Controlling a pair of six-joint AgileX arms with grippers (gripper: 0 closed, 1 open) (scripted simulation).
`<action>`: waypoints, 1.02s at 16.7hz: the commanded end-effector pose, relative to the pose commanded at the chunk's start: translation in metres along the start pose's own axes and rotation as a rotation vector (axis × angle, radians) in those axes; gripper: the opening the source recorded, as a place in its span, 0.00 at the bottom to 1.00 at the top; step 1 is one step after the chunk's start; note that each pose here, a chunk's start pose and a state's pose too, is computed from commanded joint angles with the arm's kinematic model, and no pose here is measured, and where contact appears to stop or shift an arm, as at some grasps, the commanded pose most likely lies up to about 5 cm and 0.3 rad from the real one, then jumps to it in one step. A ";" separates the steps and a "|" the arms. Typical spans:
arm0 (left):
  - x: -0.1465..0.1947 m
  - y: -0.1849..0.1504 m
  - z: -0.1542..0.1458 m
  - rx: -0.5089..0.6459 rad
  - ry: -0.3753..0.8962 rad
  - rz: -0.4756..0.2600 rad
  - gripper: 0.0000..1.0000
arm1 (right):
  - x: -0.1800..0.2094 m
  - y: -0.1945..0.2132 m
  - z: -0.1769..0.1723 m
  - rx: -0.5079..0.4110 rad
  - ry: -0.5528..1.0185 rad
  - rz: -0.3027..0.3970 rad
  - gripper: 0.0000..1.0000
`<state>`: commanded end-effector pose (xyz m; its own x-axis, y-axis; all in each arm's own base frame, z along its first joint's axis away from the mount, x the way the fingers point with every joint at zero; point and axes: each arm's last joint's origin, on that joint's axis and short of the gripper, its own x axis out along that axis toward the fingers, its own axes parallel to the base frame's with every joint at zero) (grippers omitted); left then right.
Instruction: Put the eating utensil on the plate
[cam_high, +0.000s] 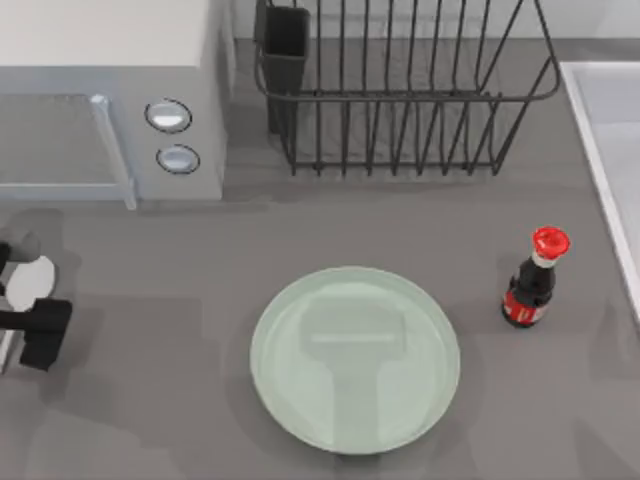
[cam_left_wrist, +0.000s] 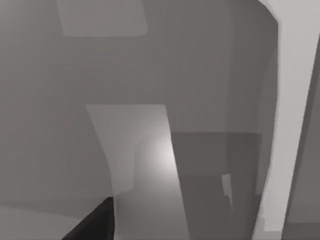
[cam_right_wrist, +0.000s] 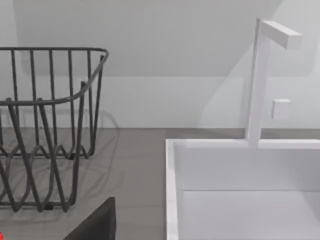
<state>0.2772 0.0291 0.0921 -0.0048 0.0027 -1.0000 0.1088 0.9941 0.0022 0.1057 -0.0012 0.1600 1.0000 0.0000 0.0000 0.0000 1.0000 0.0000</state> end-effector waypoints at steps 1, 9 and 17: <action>0.000 0.000 0.000 0.000 0.000 0.000 0.70 | 0.000 0.000 0.000 0.000 0.000 0.000 1.00; 0.000 0.000 0.000 0.000 0.000 0.000 0.10 | 0.000 0.000 0.000 0.000 0.000 0.000 1.00; 0.000 0.000 0.000 0.000 0.000 0.000 0.00 | 0.000 0.000 0.000 0.000 0.000 0.000 1.00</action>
<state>0.2772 0.0291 0.0921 -0.0048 0.0027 -1.0000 0.1088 0.9941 0.0022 0.1057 -0.0012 0.1600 1.0000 0.0000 0.0000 0.0000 1.0000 0.0000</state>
